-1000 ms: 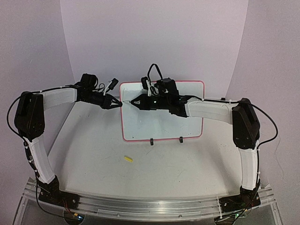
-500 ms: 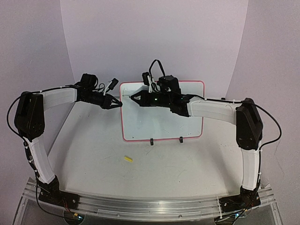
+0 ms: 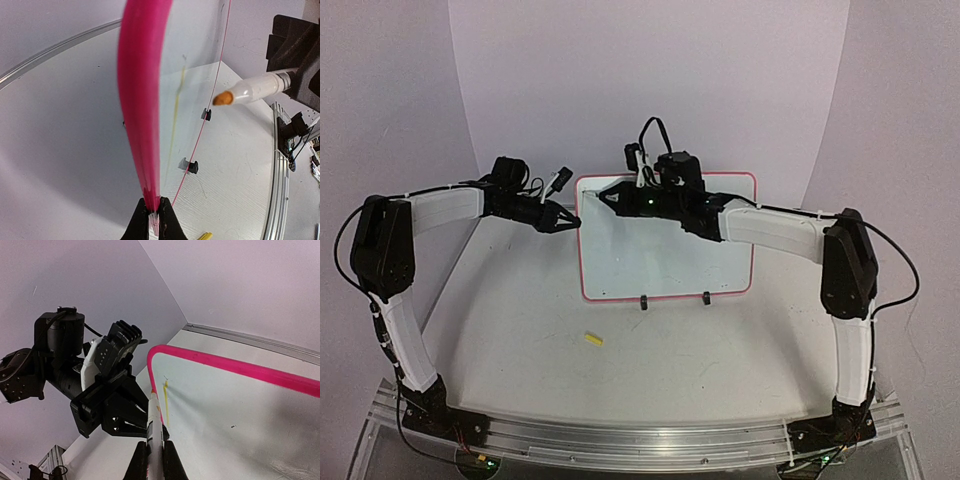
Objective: Write a sentence on the whiteboard
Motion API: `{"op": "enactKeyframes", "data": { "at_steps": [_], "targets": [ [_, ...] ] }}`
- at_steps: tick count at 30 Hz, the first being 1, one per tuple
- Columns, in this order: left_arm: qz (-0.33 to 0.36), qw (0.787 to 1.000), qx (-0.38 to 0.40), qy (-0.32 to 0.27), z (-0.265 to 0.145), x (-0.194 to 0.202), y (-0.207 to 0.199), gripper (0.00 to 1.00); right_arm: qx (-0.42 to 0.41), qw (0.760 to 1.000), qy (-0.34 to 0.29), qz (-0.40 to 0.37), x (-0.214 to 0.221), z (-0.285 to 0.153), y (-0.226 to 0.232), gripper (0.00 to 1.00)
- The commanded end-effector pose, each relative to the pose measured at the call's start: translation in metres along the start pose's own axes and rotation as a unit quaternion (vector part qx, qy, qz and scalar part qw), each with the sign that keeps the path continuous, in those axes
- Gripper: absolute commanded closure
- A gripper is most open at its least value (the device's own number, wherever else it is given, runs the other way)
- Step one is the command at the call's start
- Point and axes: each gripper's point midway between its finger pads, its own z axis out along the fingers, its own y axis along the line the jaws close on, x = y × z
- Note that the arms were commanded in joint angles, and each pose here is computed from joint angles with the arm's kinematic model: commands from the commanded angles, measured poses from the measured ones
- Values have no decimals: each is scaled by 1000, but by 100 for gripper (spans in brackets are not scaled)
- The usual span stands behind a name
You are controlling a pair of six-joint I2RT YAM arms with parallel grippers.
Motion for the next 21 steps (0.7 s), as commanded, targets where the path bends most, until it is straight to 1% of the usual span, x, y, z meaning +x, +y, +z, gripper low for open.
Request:
{"op": "enactKeyframes", "data": {
  "at_steps": [1, 9, 21],
  "targets": [
    [30, 999, -22, -11, -10, -16, -6, 100, 5, 1000, -7, -5, -5, 7, 1, 100],
    [29, 999, -23, -10, -9, -15, -6, 100, 6, 1000, 5, -3, 4, 9, -2, 100],
    [31, 999, -25, -9, -10, -15, -5, 100, 53, 999, -8, 5, 3, 3, -18, 100]
  ]
}}
